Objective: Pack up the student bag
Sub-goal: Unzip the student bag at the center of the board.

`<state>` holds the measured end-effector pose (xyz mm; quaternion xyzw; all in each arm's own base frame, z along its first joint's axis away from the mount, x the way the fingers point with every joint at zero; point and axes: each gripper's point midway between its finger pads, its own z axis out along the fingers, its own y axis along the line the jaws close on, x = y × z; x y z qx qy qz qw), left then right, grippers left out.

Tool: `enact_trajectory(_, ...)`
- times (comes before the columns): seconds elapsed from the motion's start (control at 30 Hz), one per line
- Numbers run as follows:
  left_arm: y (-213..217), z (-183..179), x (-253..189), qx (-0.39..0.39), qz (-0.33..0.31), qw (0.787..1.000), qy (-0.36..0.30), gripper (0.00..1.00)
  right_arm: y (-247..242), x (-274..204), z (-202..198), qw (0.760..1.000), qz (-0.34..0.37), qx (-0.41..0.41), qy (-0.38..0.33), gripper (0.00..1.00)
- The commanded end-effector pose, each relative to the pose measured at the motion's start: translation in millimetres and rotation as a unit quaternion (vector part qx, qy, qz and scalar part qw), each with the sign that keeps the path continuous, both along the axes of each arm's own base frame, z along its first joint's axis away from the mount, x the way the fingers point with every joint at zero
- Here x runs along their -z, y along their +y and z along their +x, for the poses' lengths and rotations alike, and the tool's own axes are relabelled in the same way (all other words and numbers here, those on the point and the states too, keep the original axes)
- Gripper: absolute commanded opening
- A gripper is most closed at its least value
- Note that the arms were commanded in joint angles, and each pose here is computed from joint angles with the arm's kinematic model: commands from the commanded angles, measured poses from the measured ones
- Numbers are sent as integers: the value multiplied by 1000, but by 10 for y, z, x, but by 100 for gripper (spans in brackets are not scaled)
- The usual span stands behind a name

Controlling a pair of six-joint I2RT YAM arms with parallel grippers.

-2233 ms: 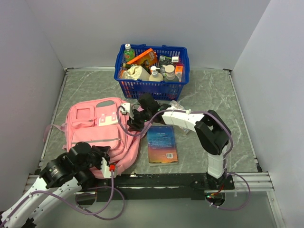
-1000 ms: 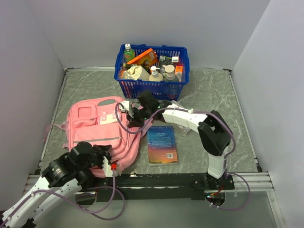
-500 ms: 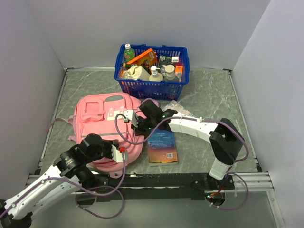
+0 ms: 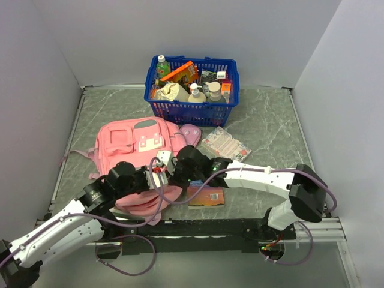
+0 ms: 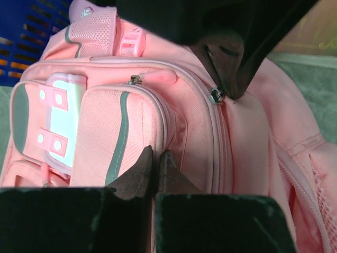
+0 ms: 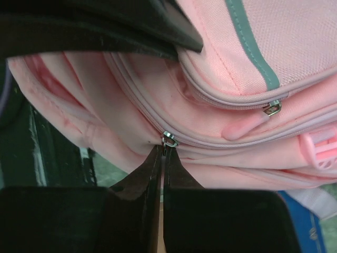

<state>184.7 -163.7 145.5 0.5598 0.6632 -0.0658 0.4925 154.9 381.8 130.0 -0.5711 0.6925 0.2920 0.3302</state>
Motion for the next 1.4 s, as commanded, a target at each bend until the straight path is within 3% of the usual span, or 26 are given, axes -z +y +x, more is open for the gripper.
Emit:
enact_trajectory(0.0, -146, 374, -615, -91, -111, 989, -37, 1, 276, -646, -333, 994, 112, -2, 22, 0)
enact_trajectory(0.2, -328, 427, -965, -109, -192, 975, -2, 2, 200, -629, -286, 986, 156, 61, 11, 0)
enact_trajectory(0.23, -349, 413, -984, -104, -193, 976, 5, 12, 153, -562, -261, 986, 151, 74, 11, 0)
enact_trajectory(0.27, -348, 385, -960, -99, -183, 978, 13, 47, 144, -591, -236, 984, 159, 84, 9, 0)
enact_trajectory(0.3, -349, 370, -1016, -93, -185, 978, 11, 64, 122, -602, -196, 982, 164, 93, 8, 0)
enact_trajectory(0.37, -334, 302, -1024, -71, -168, 983, 4, 85, 106, -576, -177, 980, 167, 102, 18, 0)
enact_trajectory(0.43, -261, 189, -1012, -51, -152, 987, 1, 99, 103, -535, -147, 980, 164, 108, 25, 0)
enact_trajectory(0.57, -76, -80, -901, 14, -82, 996, -15, 96, 88, -441, -77, 981, 149, 122, 33, 0)
enact_trajectory(0.73, 428, -243, -584, 20, 45, 998, -40, 97, 31, -358, 0, 982, 133, 130, 37, 0)
enact_trajectory(0.9, 581, -338, -525, 27, 71, 996, -53, 97, -23, -313, 82, 984, 120, 132, 29, 0)
enact_trajectory(1.23, 649, -352, -140, 48, 152, 987, 0, 99, -234, -292, 323, 983, 111, 143, 23, 0)
enact_trajectory(1.33, 622, -261, -79, 36, 161, 986, 5, 88, -233, -280, 348, 984, 106, 140, 25, 0)
enact_trajectory(1.37, 597, -227, -62, 33, 161, 986, 9, 76, -237, -264, 358, 984, 105, 140, 25, 0)
